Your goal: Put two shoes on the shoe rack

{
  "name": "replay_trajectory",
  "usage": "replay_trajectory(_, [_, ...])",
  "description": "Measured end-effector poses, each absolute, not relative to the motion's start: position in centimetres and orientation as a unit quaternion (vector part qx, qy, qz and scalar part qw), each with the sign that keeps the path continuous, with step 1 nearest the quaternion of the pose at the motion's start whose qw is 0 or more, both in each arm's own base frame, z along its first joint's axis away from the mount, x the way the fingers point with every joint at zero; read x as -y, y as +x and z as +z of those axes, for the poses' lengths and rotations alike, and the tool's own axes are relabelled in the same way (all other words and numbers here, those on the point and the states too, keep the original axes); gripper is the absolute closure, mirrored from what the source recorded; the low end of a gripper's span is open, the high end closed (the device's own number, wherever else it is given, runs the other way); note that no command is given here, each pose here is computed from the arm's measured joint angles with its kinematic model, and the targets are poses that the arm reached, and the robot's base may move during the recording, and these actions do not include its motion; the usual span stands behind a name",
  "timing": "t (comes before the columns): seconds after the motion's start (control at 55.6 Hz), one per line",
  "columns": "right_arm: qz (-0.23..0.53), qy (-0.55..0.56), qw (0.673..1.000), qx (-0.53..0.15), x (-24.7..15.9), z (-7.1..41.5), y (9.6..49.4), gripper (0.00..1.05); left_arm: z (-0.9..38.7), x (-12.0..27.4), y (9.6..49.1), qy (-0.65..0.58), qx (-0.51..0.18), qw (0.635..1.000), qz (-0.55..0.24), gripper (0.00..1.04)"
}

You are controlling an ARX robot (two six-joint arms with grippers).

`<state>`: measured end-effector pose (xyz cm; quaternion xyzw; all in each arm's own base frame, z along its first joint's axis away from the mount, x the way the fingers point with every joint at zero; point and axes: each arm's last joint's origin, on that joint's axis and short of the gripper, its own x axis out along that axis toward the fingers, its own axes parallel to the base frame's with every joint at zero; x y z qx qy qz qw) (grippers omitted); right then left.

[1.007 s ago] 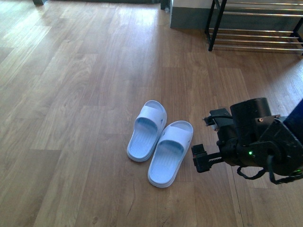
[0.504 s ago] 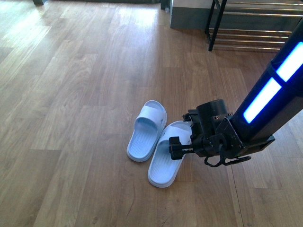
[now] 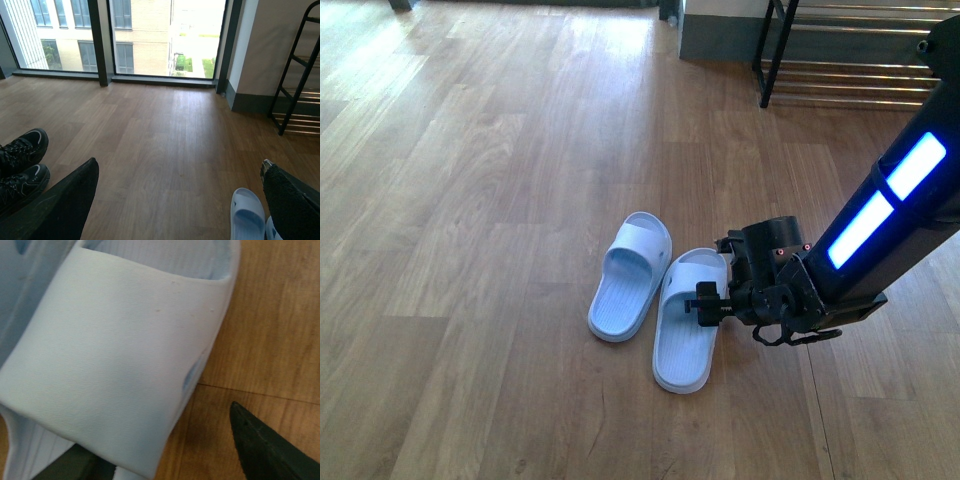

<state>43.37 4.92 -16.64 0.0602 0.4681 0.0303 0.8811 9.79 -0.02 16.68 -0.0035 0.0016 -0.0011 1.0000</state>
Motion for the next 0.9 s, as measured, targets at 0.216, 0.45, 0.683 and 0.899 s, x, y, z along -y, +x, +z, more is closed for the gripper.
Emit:
replay_trajectory(0.216, [0.045,0.071,0.882,-0.463,-5.0,-16.8,42.9,0.75,16.7,0.0,9.8,-0.004,-0.002,1.0,-0.001,0.09])
replay_trajectory(0.45, [0.036,0.08,0.883,-0.461,-4.3,-17.0,42.1,1.04,16.7,0.0,9.8,-0.004,-0.002,1.0,-0.001,0.09])
replay_trajectory(0.683, [0.035,0.096,0.89,-0.444,-2.9,-14.9,40.5,1.03,16.7,0.0,9.8,-0.004,-0.002,1.0,-0.001,0.09])
replay_trajectory(0.899, [0.021,0.109,0.918,-0.381,-0.4,-8.1,39.5,1.03,16.7,0.0,9.8,-0.004,-0.001,1.0,-0.001,0.09])
